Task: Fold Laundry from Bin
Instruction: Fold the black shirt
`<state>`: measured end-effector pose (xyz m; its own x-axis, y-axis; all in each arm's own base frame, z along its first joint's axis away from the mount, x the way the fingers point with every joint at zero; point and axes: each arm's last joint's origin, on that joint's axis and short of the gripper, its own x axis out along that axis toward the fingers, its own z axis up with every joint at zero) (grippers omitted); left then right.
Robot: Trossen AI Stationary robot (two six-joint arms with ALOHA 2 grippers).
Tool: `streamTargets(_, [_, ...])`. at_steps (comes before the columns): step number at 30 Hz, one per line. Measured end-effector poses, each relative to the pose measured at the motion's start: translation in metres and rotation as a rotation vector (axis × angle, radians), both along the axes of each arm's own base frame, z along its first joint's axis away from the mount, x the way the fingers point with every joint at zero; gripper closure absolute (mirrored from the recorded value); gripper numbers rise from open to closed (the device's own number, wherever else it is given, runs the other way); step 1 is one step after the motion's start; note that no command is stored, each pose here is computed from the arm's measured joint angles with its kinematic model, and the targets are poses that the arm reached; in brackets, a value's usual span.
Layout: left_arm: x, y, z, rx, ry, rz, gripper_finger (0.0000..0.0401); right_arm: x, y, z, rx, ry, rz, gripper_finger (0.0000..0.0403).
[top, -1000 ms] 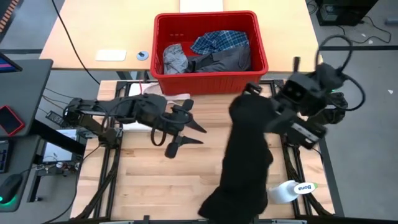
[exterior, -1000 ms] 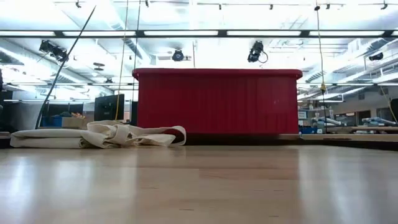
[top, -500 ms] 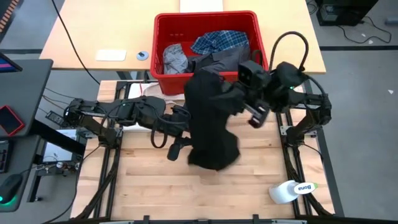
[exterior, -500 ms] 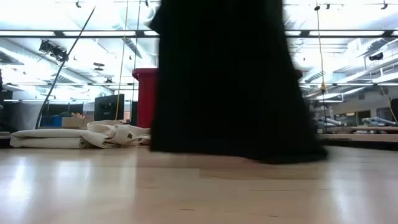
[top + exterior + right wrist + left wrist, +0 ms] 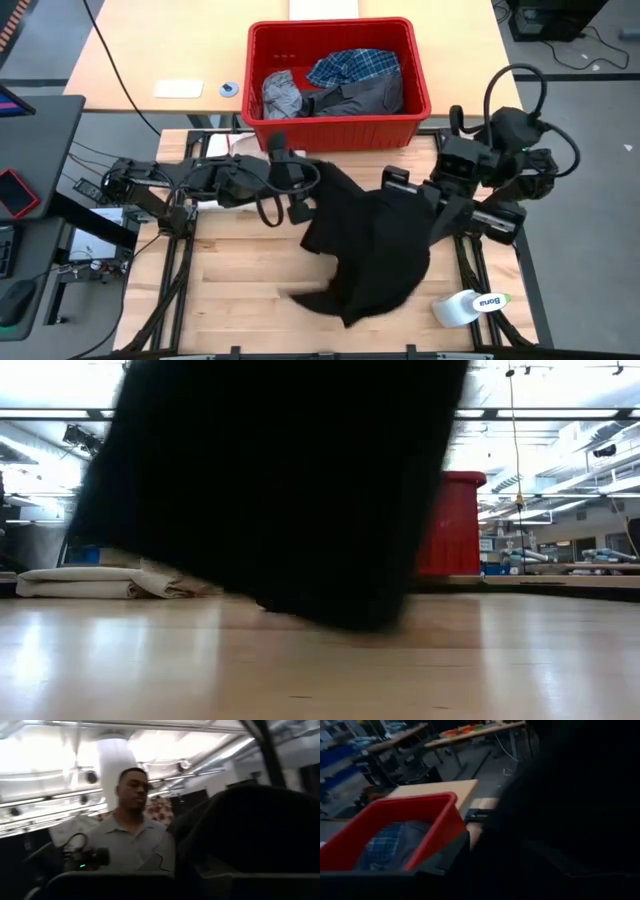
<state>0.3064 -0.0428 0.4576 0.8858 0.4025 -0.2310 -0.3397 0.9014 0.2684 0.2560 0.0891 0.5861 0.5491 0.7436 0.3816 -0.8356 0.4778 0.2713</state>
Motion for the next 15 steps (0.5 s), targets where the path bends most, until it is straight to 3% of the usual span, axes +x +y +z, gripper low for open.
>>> streamTargets(3, [0.001,0.001,0.003,-0.006,-0.027,-0.019,0.0229,0.000,-0.002,0.001,0.011,-0.002,-0.066,0.0391])
streamTargets(6, [0.004,0.000,0.004,-0.041,-0.041,-0.197,0.0229,-0.001,-0.006,0.001,0.014,-0.003,-0.150,0.0391])
streamTargets(11, [0.005,-0.008,0.004,-0.094,-0.030,-0.528,0.0229,-0.005,-0.009,0.003,-0.011,-0.040,-0.161,0.0387])
streamTargets(15, [0.007,-0.018,0.004,-0.139,-0.038,-0.647,0.0229,-0.011,-0.012,0.010,0.008,-0.106,-0.226,0.0385])
